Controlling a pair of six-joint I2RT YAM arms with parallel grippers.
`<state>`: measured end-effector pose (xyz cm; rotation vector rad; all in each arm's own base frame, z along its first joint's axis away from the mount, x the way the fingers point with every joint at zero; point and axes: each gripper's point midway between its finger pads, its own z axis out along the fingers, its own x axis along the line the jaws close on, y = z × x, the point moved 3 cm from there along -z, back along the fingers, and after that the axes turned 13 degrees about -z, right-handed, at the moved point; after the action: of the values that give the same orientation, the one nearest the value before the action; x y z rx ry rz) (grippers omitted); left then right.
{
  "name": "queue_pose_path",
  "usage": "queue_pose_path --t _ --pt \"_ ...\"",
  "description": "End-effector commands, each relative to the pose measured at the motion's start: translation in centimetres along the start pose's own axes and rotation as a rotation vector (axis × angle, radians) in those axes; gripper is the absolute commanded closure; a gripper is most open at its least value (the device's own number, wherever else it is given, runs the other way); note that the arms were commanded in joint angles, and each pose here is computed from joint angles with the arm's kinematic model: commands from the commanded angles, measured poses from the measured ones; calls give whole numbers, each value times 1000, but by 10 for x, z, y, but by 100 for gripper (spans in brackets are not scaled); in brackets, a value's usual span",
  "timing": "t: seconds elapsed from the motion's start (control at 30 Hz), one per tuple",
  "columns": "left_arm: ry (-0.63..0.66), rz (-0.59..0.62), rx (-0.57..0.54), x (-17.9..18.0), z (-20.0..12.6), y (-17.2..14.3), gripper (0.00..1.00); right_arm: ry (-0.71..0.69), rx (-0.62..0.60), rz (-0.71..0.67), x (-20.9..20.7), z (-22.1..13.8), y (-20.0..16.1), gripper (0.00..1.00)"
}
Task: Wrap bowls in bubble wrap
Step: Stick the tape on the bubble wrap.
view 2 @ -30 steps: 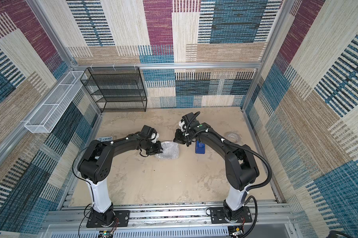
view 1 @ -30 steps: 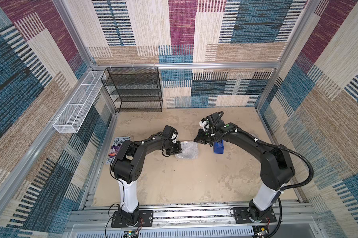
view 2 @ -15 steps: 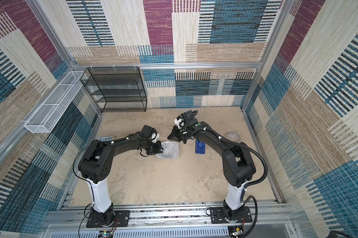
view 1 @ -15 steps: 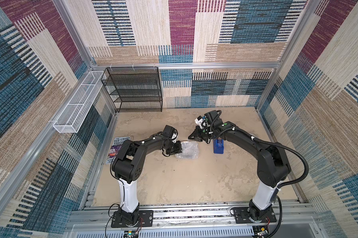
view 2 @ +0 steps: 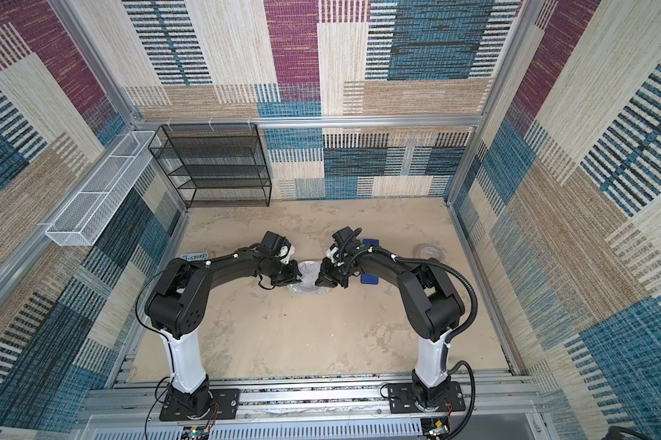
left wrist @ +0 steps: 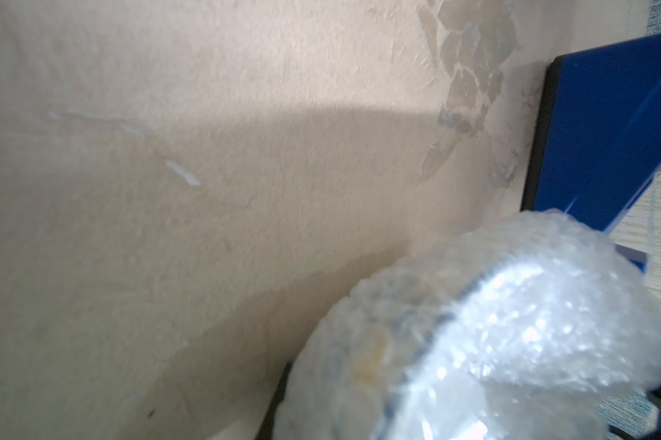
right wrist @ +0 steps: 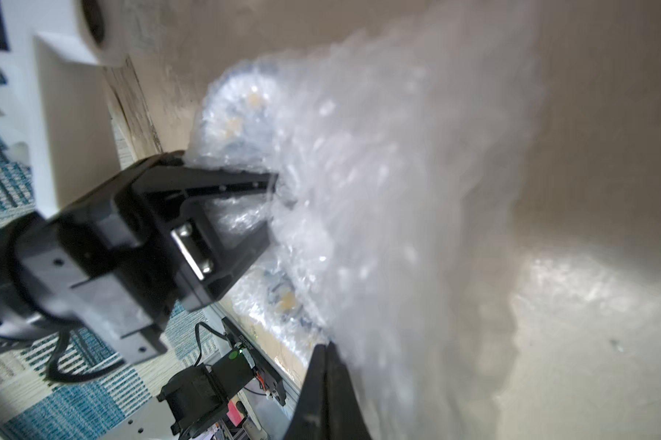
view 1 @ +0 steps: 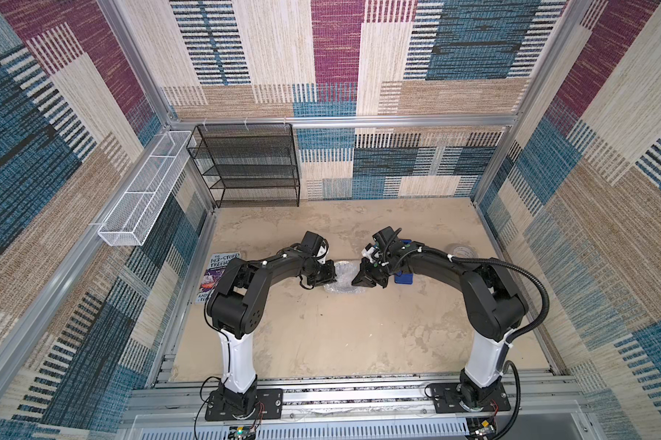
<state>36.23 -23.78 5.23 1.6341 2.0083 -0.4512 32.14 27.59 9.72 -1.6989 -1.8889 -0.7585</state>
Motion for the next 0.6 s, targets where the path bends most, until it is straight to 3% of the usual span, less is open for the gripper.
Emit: queue_pose_path --t 0.0,0.07,0.27,0.57 --pt "79 -3 -3 16 4 -3 100 -116 26 53 -22 6 -4 100" --pt "76 -2 -3 15 4 -3 100 -160 35 55 -29 8 -3 100" --pt "75 -2 -5 15 3 -3 100 -203 -16 15 -16 -11 11 69" --pt "76 -2 -8 14 3 -2 100 -220 -18 -24 -5 -27 12 62"
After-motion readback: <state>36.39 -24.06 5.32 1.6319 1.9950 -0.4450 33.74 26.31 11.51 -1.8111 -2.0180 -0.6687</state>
